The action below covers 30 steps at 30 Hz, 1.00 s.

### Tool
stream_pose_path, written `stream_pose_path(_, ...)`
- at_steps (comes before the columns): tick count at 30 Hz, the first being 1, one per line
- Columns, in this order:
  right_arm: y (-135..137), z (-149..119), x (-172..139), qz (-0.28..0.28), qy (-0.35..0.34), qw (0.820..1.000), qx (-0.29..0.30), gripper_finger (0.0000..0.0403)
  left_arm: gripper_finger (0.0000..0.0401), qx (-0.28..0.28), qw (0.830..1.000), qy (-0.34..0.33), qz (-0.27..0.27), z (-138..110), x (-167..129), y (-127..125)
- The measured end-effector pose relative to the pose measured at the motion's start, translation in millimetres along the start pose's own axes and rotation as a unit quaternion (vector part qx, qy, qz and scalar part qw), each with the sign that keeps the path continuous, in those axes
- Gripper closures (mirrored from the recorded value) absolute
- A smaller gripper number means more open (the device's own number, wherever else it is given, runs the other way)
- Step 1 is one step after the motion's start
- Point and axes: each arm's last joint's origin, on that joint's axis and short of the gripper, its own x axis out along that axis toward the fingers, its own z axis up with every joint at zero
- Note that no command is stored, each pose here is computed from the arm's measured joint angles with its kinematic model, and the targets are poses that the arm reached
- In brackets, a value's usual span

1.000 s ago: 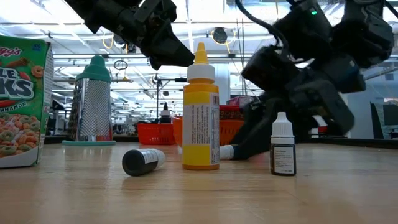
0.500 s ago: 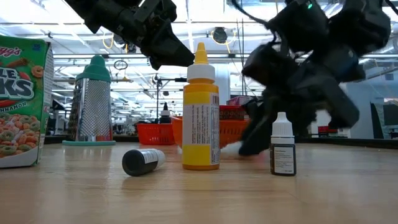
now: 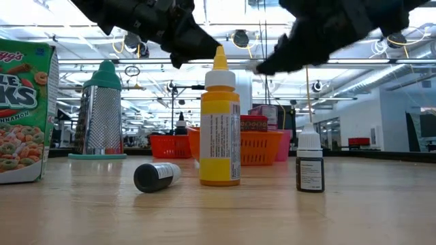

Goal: Pick & Place Kitchen Items
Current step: Put the purple food coloring bottle into the red bin

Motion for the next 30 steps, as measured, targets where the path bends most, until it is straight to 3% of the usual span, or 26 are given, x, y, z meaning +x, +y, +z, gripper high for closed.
stream_pose_path(12, -28, 35, -36, -0.122, -0.098, 0.987, -0.023, 0.0341, 0.0272, -0.015, 0.995, -0.093, -0.012, 18, -2, -1)
stream_pose_path(30, -51, 46, -38, -0.173, -0.147, 0.972, -0.051, 0.0341, 0.0272, -0.036, 0.992, -0.121, -0.016, 23, -3, -2)
